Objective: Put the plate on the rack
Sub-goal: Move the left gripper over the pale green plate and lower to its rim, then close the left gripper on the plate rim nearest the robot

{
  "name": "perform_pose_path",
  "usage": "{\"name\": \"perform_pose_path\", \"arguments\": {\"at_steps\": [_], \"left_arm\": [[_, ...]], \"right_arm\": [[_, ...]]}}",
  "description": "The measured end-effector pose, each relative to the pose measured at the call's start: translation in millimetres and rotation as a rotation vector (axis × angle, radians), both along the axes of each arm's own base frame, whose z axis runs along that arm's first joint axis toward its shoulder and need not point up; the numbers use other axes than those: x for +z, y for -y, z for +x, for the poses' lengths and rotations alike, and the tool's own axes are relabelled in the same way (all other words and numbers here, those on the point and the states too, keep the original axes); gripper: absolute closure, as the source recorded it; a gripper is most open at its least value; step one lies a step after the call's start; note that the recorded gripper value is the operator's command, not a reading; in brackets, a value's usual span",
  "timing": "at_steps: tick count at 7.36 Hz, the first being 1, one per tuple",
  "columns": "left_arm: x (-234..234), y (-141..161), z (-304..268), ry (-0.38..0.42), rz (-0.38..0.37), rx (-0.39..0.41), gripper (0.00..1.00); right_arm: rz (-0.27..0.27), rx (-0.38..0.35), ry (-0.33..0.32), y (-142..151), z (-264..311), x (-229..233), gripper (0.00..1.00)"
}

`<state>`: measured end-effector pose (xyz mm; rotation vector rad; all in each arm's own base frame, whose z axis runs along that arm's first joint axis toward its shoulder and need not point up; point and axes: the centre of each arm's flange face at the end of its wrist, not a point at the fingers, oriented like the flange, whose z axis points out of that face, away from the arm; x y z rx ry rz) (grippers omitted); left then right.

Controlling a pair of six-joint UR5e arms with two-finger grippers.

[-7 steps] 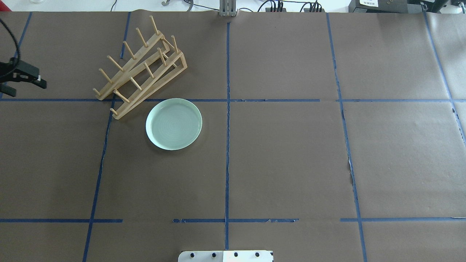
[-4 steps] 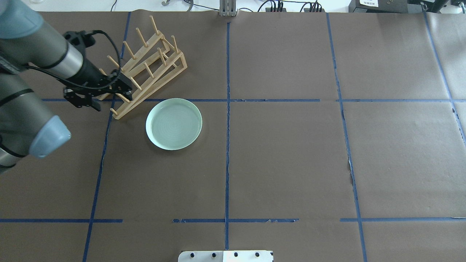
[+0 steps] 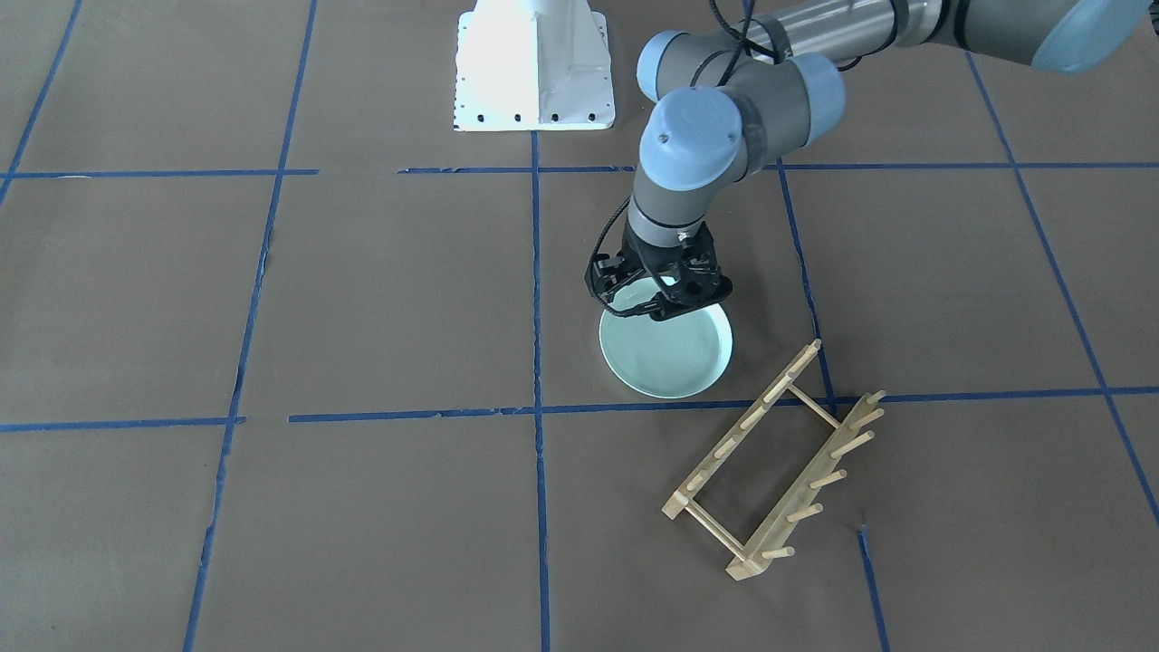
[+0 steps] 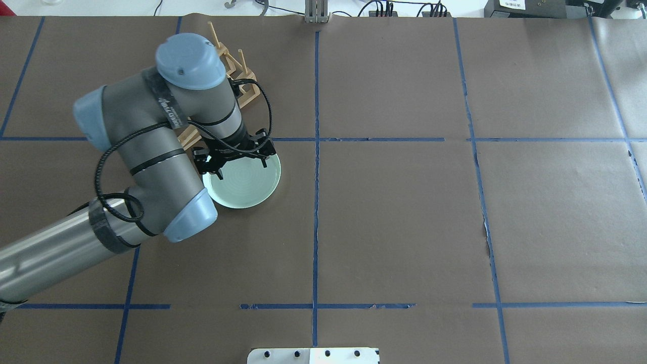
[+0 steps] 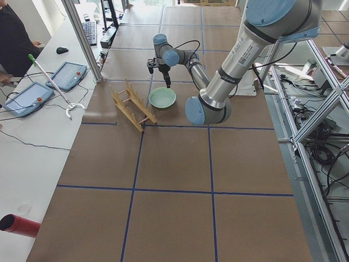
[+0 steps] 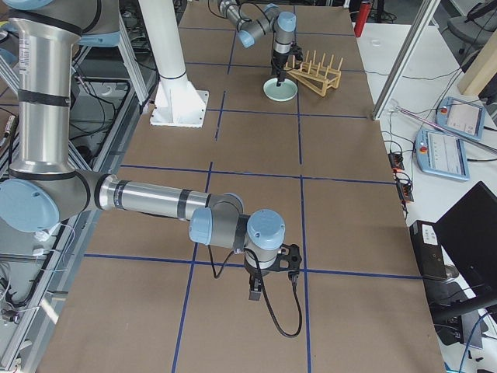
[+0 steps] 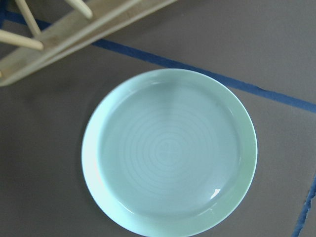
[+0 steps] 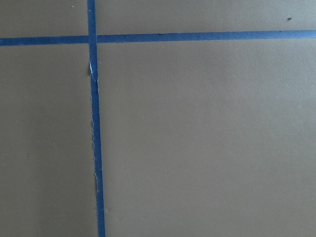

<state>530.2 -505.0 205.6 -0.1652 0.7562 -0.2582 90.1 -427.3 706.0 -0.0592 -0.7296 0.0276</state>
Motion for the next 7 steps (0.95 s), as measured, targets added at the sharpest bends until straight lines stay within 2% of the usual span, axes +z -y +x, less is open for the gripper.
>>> {"name": "perform_pose_path", "arguments": {"at_steps": [2, 4, 7], "left_arm": [[-6, 1, 38, 0.064, 0.092, 0.012, 0.01], [5, 5, 59, 0.071, 0.178, 0.030, 0.05], [18, 10, 70, 0.069, 0.208, 0.027, 0.18]], "right_arm": [[0.000, 0.000, 0.000, 0, 0, 0, 0.00], [0.000, 0.000, 0.000, 0, 0, 0, 0.00], [0.000, 0.000, 0.000, 0, 0, 0, 0.00]]}}
